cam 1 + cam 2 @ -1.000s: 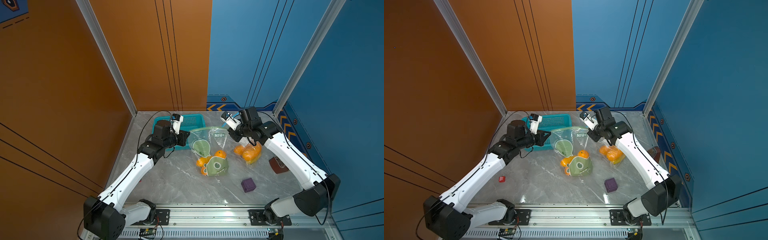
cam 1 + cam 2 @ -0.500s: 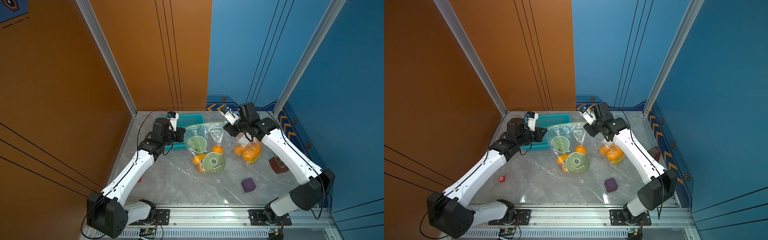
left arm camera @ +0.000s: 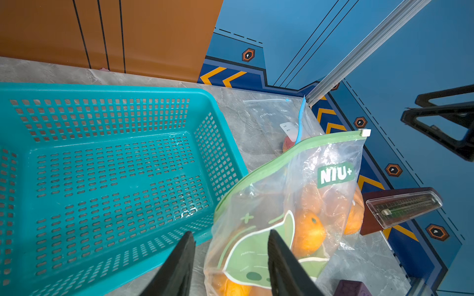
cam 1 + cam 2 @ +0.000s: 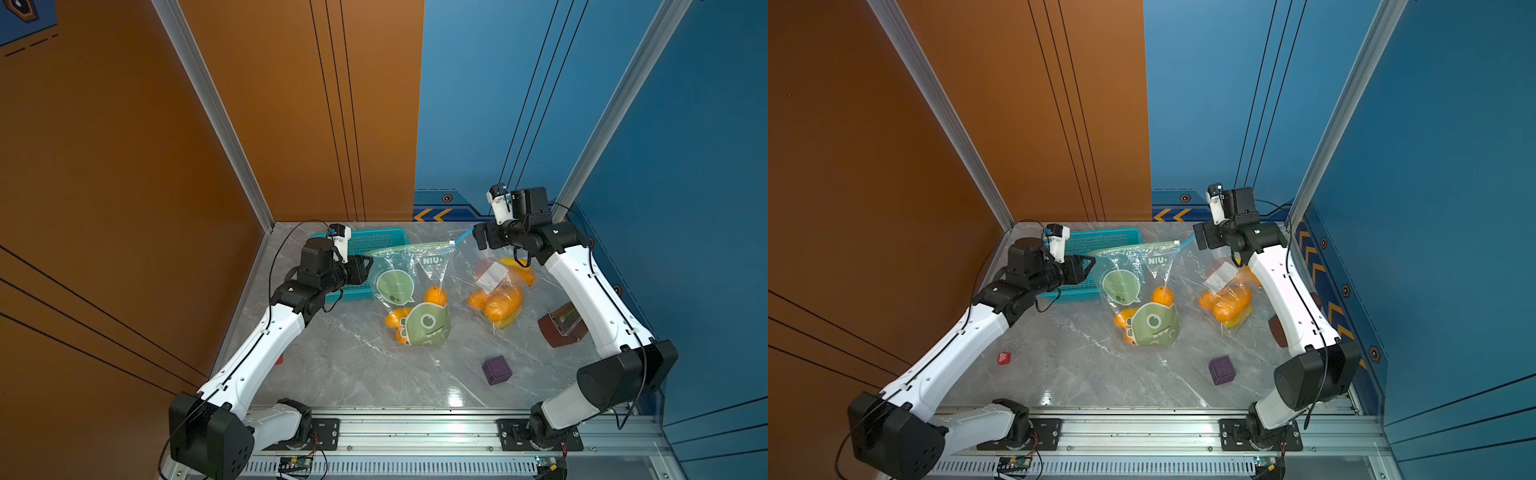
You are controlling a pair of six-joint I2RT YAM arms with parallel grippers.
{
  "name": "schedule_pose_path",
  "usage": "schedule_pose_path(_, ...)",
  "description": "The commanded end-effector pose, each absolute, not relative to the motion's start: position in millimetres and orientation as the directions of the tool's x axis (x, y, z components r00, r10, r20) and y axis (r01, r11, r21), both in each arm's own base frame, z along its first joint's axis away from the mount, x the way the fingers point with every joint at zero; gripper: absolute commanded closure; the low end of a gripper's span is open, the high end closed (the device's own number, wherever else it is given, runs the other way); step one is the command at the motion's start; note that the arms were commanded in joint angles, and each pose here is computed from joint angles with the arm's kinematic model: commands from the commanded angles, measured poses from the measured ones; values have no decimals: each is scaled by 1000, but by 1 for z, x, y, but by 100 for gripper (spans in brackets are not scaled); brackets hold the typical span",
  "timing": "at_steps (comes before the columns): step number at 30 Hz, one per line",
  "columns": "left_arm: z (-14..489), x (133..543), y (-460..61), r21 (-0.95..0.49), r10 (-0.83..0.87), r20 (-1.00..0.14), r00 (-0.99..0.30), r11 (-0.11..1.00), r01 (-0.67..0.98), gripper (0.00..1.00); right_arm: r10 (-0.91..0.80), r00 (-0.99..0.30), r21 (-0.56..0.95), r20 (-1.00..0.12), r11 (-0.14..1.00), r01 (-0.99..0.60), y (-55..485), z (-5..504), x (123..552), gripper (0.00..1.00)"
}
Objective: Place the mango in a zip-top bag and seal the zipper
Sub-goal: Place the zipper food storage bag at the center of the board, then move the zipper food storage bag to the center of the board.
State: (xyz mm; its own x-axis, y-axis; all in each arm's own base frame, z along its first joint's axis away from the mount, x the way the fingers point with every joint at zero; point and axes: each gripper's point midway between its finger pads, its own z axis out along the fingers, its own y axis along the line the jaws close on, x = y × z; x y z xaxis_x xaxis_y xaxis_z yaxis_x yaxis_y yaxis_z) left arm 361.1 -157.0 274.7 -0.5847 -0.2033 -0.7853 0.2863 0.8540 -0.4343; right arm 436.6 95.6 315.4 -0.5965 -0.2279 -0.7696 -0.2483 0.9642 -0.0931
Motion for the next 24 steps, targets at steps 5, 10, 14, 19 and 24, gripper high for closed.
schedule_pose_path(5, 283, 356, -150, -433, -226, -800, -555, 858, 275, 31, -15, -753, 31, -658, 998, -47, 53, 265, 398, 1)
schedule_pose_path(10, 292, 353, -146, -436, -244, -810, -533, 859, 268, 7, -7, -799, 32, -601, 999, -33, 49, 231, 361, 2)
schedule_pose_path(14, 283, 348, -142, -436, -252, -805, -537, 865, 249, 0, -154, -784, -108, -601, 988, -111, 58, 224, 336, 2)
schedule_pose_path(19, 291, 345, -137, -439, -273, -818, -506, 865, 243, 2, -294, -767, -243, -570, 952, -184, 75, 212, 319, 5)
schedule_pose_path(24, 297, 346, -138, -452, -293, -824, -485, 856, 251, 2, -362, -785, -292, -503, 926, -240, 87, 186, 322, 11)
